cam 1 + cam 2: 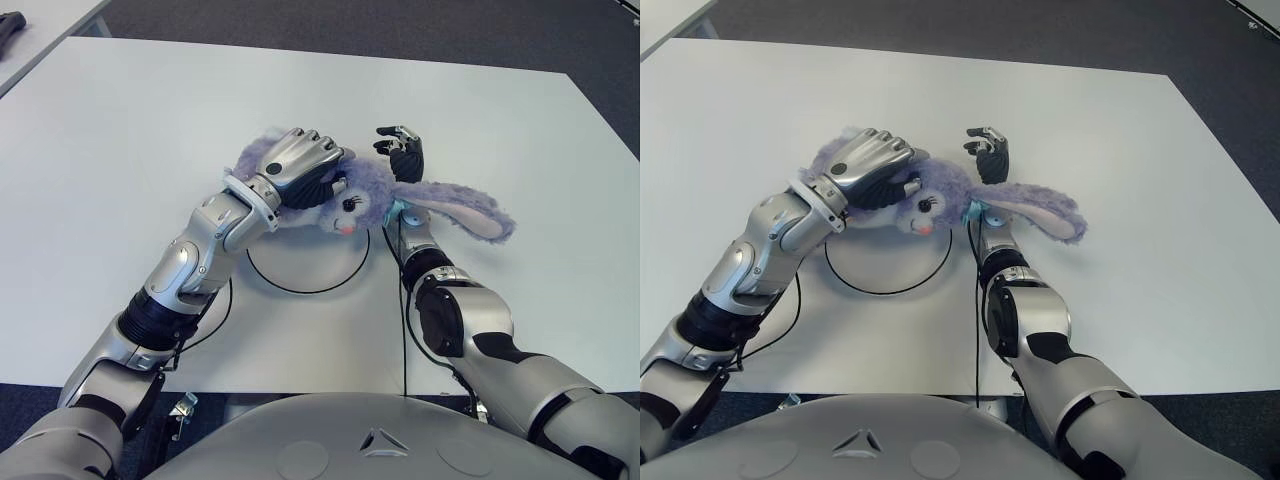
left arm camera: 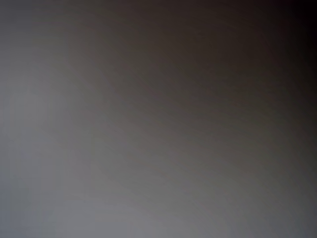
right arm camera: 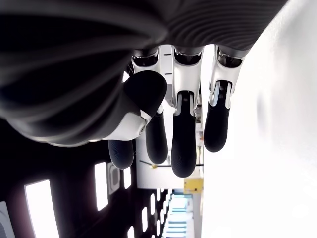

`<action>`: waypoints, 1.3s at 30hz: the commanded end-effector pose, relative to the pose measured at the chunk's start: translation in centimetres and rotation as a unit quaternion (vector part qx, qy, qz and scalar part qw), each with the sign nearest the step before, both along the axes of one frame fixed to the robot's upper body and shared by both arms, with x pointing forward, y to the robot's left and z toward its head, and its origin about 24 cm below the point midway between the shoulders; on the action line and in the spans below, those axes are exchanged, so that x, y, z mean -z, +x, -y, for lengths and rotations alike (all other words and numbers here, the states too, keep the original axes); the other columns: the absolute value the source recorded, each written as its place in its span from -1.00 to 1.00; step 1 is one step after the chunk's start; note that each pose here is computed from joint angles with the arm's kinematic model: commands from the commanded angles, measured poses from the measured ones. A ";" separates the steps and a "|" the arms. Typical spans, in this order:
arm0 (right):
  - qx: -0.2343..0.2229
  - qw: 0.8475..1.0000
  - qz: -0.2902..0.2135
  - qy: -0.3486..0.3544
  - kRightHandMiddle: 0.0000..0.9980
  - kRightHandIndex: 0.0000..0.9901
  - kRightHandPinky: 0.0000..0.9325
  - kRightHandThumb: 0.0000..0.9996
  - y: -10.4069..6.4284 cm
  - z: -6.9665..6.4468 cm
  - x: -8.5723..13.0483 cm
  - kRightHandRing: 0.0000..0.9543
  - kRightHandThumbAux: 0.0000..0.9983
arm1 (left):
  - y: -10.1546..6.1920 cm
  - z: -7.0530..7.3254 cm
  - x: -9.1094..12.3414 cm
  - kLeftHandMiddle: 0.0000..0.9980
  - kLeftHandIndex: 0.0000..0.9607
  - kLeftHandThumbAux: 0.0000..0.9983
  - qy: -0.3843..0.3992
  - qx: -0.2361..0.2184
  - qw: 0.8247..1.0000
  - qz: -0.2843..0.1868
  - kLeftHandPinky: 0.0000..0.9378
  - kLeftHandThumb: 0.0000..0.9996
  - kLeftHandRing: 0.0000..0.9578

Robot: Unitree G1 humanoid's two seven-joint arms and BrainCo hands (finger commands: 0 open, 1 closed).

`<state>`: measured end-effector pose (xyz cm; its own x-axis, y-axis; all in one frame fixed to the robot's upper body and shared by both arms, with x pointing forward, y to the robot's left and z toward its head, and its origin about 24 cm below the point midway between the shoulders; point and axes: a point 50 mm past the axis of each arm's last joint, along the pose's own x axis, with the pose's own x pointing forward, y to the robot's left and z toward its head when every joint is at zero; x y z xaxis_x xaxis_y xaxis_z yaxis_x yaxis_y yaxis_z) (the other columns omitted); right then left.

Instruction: Put the doll into the plate.

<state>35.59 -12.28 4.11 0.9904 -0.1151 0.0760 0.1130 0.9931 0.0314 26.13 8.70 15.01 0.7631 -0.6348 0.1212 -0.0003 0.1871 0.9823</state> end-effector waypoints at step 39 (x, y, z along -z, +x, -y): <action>0.018 0.978 -0.205 0.017 -0.27 -0.12 -0.07 1.00 -7.1 0.5 10.1 -0.09 0.38 | -2.8 0.0 6.3 0.64 -0.08 0.39 -0.158 -0.100 0.968 -0.166 0.76 0.49 0.73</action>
